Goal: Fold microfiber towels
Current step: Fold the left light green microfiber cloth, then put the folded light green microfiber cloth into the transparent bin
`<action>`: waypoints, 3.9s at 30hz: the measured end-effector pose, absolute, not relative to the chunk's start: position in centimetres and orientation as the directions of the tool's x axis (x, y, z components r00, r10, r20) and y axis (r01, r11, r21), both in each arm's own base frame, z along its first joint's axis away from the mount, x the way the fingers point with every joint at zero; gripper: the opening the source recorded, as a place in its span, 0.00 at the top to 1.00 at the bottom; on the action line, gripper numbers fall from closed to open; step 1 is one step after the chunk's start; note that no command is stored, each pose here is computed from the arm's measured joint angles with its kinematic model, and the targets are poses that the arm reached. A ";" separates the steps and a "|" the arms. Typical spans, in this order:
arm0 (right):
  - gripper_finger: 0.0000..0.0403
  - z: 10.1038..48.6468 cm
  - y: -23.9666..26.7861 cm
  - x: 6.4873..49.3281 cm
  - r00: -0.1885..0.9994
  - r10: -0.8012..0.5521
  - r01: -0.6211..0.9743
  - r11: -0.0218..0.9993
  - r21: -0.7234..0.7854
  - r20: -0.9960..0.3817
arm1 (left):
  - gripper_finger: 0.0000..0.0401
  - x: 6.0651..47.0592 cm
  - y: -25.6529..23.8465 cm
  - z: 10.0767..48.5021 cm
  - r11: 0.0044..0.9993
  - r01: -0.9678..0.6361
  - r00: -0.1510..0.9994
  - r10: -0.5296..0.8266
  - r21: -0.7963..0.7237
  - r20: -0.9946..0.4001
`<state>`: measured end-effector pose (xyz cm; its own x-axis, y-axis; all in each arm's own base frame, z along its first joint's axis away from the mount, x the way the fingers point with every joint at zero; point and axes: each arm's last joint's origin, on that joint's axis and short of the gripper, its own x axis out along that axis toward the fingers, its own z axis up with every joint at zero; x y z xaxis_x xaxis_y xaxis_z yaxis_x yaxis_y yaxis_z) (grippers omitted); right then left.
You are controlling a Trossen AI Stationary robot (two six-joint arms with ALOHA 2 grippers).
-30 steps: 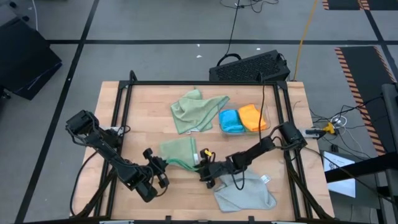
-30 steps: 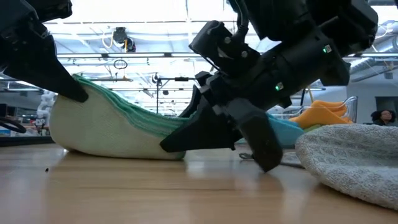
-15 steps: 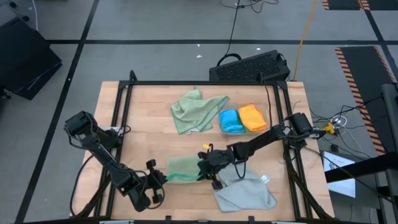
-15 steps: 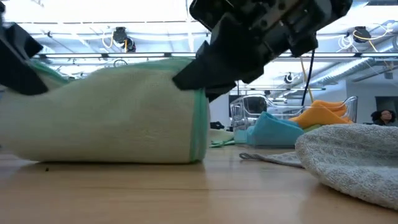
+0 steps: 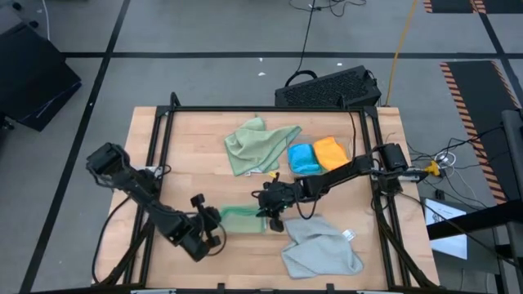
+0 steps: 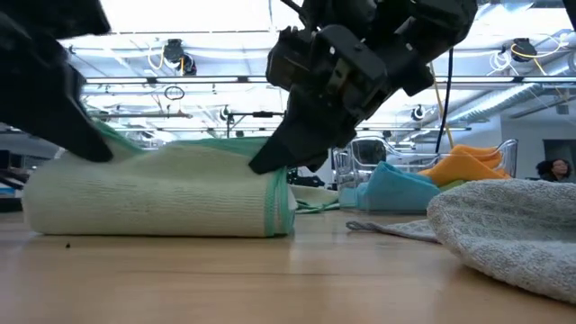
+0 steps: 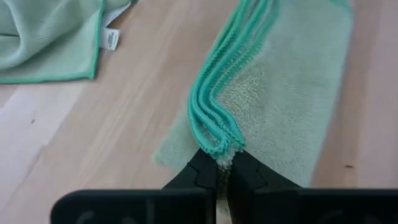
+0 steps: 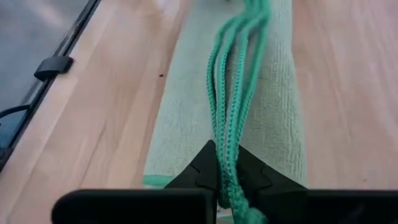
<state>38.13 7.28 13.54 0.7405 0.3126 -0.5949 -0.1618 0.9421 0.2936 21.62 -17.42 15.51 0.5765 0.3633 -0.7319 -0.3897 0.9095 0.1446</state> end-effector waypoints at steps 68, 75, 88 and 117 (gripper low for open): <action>0.89 13.8 11.1 37.0 0.869 0.083 -0.146 0.985 -0.091 -0.488 | 0.51 25.7 -20.2 17.6 0.974 -0.119 0.780 0.212 0.193 -0.589; 0.89 14.9 11.5 34.5 0.772 -0.036 -0.108 0.977 -0.186 -0.635 | 0.31 27.6 -21.7 14.4 0.928 -0.113 0.567 0.354 0.355 -0.744; 0.89 14.5 10.9 31.8 0.794 -0.037 -0.096 0.978 -0.185 -0.607 | 0.35 28.9 -20.8 12.6 0.899 -0.091 0.383 0.429 0.429 -0.818; 0.41 13.0 14.1 34.9 0.935 -0.051 -0.056 0.956 -0.289 -0.352 | 0.96 33.0 -11.9 18.1 0.979 -0.185 0.326 0.139 0.081 -0.935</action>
<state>34.87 14.09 12.97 0.9345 -0.0513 -0.3522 -0.0563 0.9558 -0.2885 32.97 -11.90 18.07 0.3256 0.1387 -0.9353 -0.1846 0.9795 0.0810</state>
